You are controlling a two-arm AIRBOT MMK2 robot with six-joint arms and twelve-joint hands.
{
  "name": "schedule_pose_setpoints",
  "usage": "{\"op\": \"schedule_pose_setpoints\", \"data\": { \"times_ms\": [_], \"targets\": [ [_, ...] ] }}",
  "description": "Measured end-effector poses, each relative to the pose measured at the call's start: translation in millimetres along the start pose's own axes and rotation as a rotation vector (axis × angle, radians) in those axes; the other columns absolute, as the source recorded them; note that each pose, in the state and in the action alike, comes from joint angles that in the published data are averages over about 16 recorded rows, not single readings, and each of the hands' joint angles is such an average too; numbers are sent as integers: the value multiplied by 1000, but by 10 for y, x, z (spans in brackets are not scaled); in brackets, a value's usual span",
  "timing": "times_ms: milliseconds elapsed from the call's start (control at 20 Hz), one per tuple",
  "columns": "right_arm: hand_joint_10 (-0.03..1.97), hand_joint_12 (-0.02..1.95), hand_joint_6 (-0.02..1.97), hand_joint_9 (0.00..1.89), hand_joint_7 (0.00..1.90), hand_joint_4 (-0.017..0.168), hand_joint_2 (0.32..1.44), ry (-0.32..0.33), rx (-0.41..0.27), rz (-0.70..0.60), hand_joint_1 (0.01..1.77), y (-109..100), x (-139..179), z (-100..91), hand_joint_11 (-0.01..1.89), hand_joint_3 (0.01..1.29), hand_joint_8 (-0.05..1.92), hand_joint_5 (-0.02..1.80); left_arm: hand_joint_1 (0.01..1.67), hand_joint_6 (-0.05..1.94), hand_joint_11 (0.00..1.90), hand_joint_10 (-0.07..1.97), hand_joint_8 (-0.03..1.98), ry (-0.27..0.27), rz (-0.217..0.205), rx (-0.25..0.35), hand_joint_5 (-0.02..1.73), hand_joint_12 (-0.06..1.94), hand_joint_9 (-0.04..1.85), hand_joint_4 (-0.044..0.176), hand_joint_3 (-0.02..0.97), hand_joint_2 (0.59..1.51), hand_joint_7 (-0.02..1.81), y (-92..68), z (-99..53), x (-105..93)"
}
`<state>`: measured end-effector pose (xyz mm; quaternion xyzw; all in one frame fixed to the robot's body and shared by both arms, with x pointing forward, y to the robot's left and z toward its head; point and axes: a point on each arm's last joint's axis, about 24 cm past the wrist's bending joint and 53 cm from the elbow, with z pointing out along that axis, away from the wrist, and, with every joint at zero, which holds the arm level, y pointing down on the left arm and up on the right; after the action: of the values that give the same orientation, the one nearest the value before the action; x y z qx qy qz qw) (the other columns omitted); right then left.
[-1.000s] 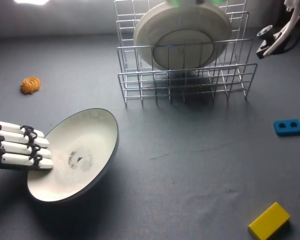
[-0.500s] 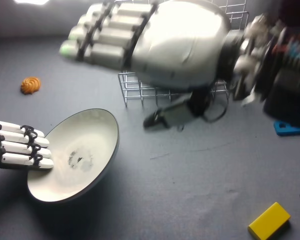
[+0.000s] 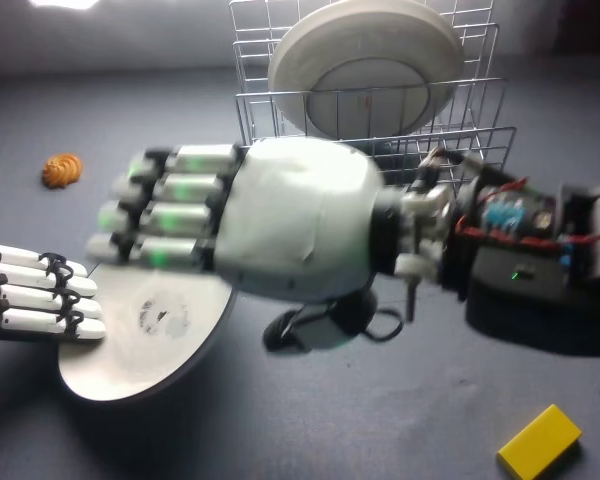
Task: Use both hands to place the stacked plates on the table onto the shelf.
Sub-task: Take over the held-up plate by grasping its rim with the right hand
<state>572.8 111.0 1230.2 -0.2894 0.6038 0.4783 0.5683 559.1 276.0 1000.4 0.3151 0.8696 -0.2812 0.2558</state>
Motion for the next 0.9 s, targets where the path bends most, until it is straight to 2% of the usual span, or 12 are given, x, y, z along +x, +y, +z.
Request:
{"op": "schedule_pose_setpoints", "data": {
  "times_ms": [300,600,750,900],
  "targets": [
    [17,253,19,20,22,4,903,55,-10,-27,1017,28,333,163,14,13,15,21,23,-7,14,-33,-13,5,-3,-1,-9,5,-22,0,12,1104,13,1,-2,22],
    [23,388,20,51,44,4,926,76,-3,-40,1031,-44,553,333,15,14,16,41,24,-13,14,-33,-14,8,-6,-2,-10,5,-22,-1,12,1106,12,2,-1,37],
    [59,570,47,176,167,4,953,78,-2,-45,1055,-66,634,408,80,14,38,149,24,-13,14,-33,-14,8,-7,-3,-11,5,-22,-1,12,1106,11,2,0,39],
    [225,711,163,361,339,1,970,69,-3,-51,1101,-79,663,469,241,13,144,295,24,-15,14,-33,-13,7,-8,-3,-11,6,-22,-1,12,1104,11,4,0,37]
  ]
}}
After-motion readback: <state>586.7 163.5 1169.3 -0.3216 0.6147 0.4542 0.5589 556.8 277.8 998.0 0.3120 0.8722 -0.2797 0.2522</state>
